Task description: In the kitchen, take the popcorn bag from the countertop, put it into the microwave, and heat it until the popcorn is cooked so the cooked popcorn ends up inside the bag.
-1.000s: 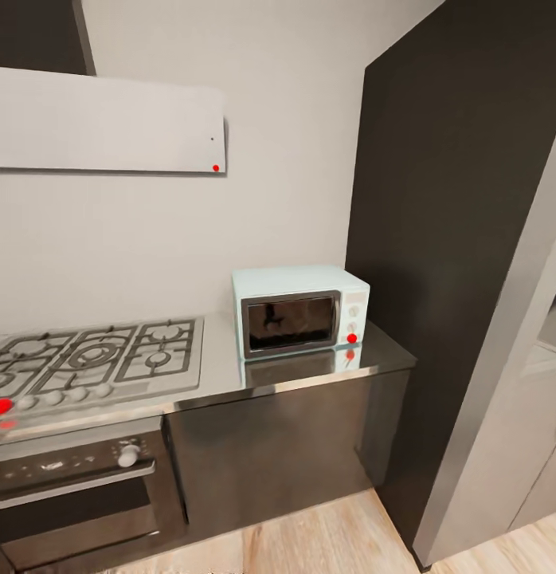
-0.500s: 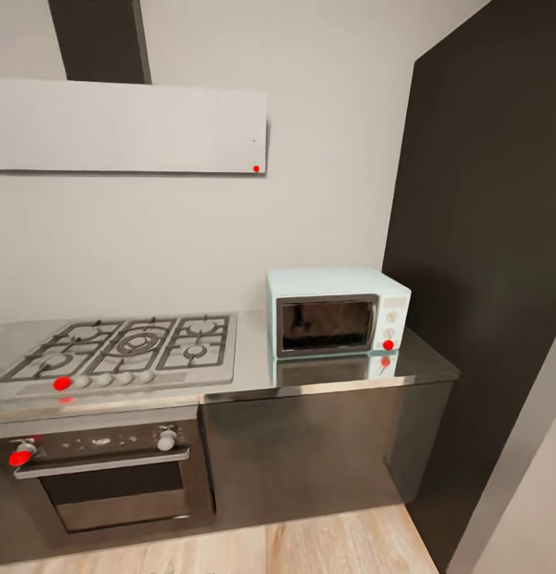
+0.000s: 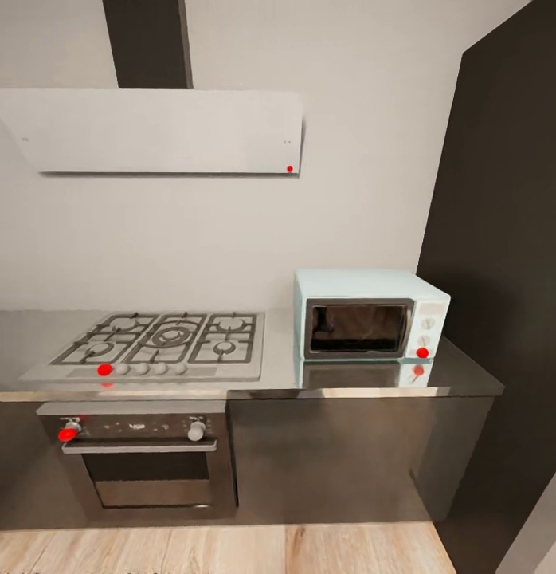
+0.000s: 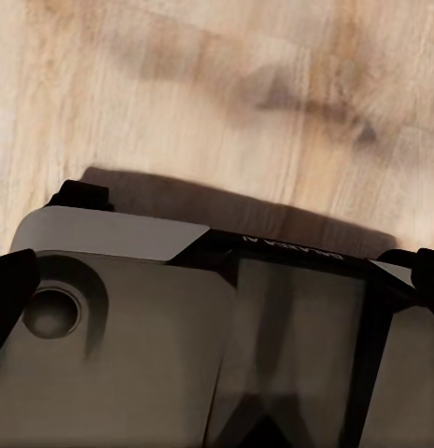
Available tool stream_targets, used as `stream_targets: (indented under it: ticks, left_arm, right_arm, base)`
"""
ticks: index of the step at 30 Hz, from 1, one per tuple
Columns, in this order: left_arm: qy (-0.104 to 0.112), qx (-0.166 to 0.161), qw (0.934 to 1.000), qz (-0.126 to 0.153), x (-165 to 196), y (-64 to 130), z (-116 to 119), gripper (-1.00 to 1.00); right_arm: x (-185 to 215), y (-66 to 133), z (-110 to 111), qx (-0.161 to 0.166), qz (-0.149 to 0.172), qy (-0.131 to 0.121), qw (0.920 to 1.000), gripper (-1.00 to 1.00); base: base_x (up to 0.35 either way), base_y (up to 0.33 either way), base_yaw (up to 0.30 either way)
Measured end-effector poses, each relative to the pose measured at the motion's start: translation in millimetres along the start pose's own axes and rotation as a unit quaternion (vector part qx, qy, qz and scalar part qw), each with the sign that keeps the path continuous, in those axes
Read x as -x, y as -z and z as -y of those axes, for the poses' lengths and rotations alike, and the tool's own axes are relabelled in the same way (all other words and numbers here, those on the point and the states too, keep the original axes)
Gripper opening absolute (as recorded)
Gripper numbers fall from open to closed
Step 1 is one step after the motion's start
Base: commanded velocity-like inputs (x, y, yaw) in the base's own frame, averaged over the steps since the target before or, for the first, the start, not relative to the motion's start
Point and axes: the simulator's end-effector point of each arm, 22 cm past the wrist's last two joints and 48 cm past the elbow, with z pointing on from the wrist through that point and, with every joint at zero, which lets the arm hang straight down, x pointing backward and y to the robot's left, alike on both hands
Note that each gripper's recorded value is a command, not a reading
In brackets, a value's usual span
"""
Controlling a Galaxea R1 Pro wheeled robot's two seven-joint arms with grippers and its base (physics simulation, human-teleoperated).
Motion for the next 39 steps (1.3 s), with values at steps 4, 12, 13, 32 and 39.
stream_targets:
  ticks: [4, 12, 13, 32, 39]
  left_arm:
    - [0.000, 0.000, 1.0000, 0.000, 0.0, 0.0, 0.0, 1.00]
    - [0.000, 0.000, 1.0000, 0.000, 0.0, 0.0, 0.0, 1.00]
    - [0.000, 0.000, 1.0000, 0.000, 0.0, 0.0, 0.0, 1.00]
    - [0.001, 0.001, 1.0000, 0.000, 0.4, 0.0, -1.1, 1.00]
    - [0.001, 0.001, 1.0000, 0.000, 0.4, 0.0, -1.1, 1.00]
  right_arm:
    - [0.2, 0.0, 0.0, 0.000, 0.000, 0.000, 1.0000, 1.00]
    - [0.2, 0.0, 0.5, 0.000, 0.001, 0.001, 1.0000, 1.00]
    - [-0.1, 0.0, 0.3, 0.000, 0.000, 0.001, 1.0000, 1.00]
    - [-0.5, 0.1, 1.3, -0.001, -0.001, 0.001, 1.0000, 1.00]
    - [-0.6, 0.1, 0.9, -0.001, -0.001, 0.001, 1.0000, 1.00]
  base:
    - [0.000, 0.000, 0.034]
    - [0.000, 0.000, 0.004]
    - [0.000, 0.000, 0.000]
    - [0.000, -0.249, 0.000]
    - [0.000, -0.269, 0.000]
